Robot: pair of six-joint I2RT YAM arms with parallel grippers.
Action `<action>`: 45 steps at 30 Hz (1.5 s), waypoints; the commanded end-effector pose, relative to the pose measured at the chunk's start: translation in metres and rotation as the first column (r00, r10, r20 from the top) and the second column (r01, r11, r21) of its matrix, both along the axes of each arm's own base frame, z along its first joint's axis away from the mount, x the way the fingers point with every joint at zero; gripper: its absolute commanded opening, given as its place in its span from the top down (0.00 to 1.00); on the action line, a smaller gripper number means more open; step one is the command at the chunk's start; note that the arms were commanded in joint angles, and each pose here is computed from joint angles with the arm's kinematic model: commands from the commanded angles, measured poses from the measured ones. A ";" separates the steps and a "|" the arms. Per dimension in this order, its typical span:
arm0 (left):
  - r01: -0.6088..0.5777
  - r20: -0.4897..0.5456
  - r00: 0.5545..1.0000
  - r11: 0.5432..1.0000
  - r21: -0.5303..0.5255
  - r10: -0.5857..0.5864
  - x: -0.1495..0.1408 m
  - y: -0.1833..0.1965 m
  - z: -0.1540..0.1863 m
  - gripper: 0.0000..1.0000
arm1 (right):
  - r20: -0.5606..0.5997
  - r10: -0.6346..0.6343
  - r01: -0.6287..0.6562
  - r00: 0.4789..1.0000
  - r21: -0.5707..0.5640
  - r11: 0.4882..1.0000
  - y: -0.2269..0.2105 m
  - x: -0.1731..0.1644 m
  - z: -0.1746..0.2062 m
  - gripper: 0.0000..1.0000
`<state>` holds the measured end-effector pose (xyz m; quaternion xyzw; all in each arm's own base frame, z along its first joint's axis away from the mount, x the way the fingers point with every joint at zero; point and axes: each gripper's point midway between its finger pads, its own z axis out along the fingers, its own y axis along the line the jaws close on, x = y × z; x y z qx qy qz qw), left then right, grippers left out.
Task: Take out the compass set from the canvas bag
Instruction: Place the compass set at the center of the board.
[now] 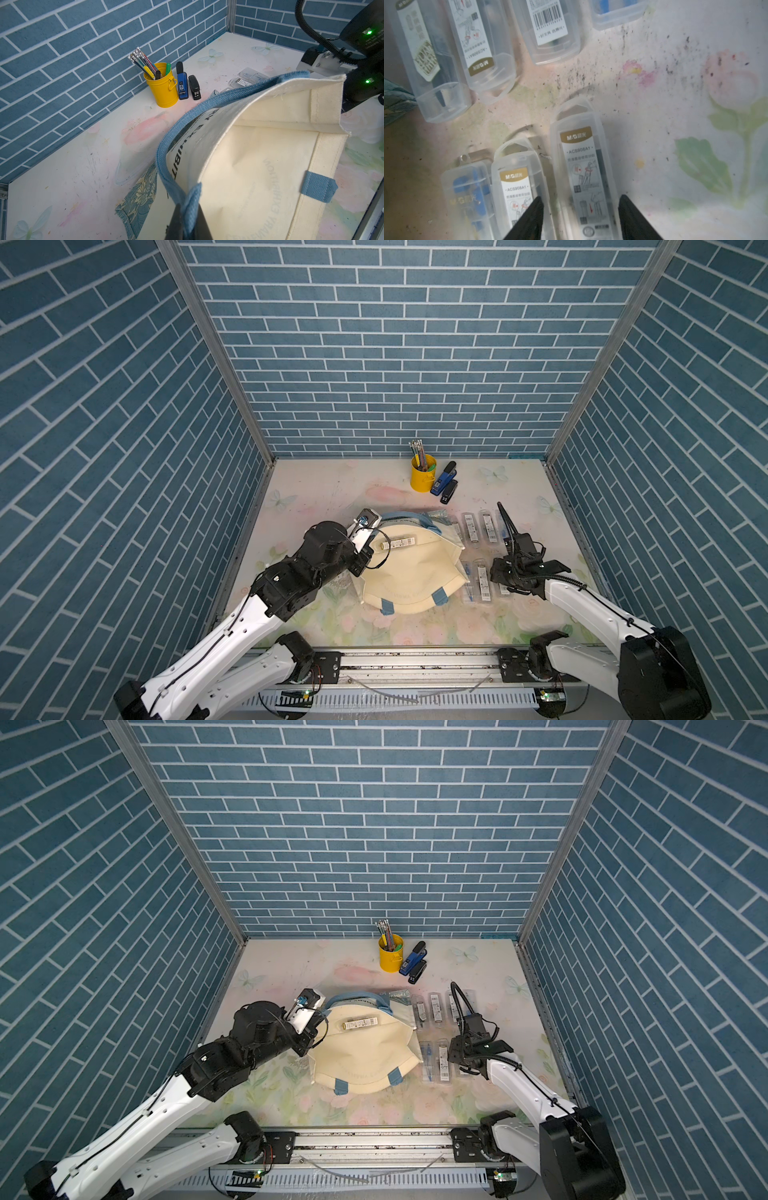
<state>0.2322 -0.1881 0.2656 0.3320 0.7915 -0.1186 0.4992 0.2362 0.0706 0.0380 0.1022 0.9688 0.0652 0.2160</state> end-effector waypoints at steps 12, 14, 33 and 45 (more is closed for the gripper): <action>0.016 0.038 0.999 0.998 -0.065 -0.014 0.002 -0.007 0.018 1.00 | -0.002 -0.023 0.023 1.000 0.028 0.999 0.003 0.011 0.000 0.43; 0.017 0.036 0.999 0.998 -0.064 -0.015 0.002 -0.007 0.018 1.00 | 0.002 -0.027 0.027 1.000 0.023 0.999 0.002 0.013 0.002 0.42; 0.015 0.021 1.000 0.997 -0.070 -0.013 0.001 -0.007 0.016 1.00 | 0.049 0.063 -0.065 0.997 0.026 0.998 0.016 0.050 0.011 0.41; 0.010 0.021 1.000 0.998 -0.064 -0.009 0.000 -0.004 0.018 1.00 | 0.116 0.122 -0.124 0.986 0.007 0.992 0.015 0.044 0.051 0.44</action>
